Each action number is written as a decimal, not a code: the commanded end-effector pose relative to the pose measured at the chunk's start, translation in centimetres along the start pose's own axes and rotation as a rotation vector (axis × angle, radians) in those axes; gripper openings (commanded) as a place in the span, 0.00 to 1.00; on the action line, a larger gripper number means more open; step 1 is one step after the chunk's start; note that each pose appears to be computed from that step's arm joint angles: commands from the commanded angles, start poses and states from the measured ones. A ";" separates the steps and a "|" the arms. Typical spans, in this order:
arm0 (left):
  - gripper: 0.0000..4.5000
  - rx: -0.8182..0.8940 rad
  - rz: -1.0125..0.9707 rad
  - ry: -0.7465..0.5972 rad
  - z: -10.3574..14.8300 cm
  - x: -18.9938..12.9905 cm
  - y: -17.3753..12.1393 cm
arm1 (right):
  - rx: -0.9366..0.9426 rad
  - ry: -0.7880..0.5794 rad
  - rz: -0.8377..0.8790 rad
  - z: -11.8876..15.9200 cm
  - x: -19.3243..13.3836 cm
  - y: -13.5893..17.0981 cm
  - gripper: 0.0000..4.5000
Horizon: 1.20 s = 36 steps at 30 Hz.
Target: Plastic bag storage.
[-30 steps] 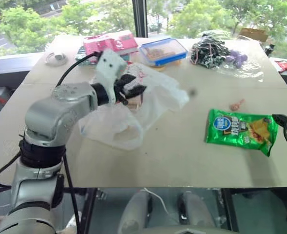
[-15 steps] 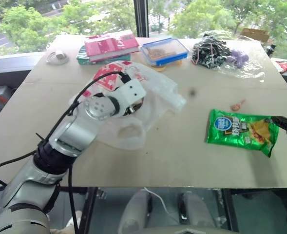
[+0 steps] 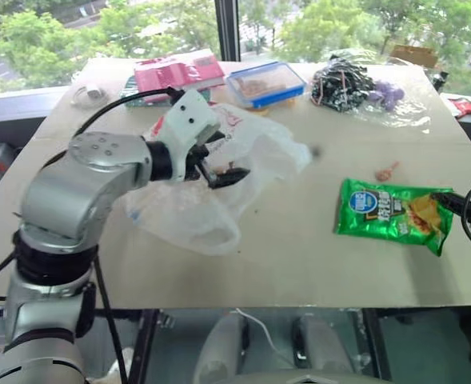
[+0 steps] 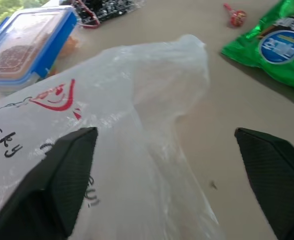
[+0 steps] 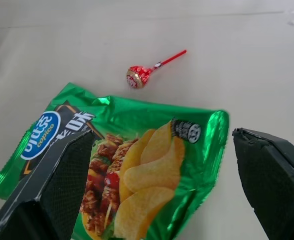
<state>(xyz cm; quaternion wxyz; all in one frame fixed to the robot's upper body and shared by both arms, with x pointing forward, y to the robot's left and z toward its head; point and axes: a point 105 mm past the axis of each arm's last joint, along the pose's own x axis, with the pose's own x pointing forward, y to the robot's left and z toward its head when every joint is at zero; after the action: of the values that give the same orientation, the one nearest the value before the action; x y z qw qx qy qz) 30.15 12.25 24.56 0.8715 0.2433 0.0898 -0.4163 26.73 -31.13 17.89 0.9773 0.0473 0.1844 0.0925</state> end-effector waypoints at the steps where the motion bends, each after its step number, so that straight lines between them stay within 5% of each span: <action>1: 0.99 0.021 0.079 0.017 0.0 -1.5 0.2 | -0.031 -0.040 0.000 0.7 -0.1 0.2 1.00; 7: 0.99 0.064 0.228 0.250 -2.4 -2.5 1.0 | -0.072 -0.110 0.097 1.5 -0.6 1.6 1.00; 14: 0.99 0.071 0.165 0.353 -2.9 -1.1 -1.3 | -0.344 -0.195 0.659 2.9 -3.6 11.7 1.00; 21: 0.99 0.089 0.203 0.470 -5.5 -1.4 -1.9 | -0.529 -0.201 0.771 1.7 -3.3 14.0 1.00; 31: 0.99 0.247 0.320 0.632 -8.3 -2.3 -1.6 | -0.563 -0.178 0.862 1.1 -2.0 15.2 1.00; 36: 0.99 0.103 0.195 0.392 -4.6 -1.7 -2.7 | -0.564 -0.181 0.849 1.0 -1.8 15.2 1.00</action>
<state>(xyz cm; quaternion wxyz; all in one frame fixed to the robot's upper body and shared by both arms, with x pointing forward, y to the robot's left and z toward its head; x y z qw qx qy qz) 27.40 14.70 17.72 0.8420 0.3973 0.2549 -0.2612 23.10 -16.79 20.82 0.8418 -0.1265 0.0477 0.5227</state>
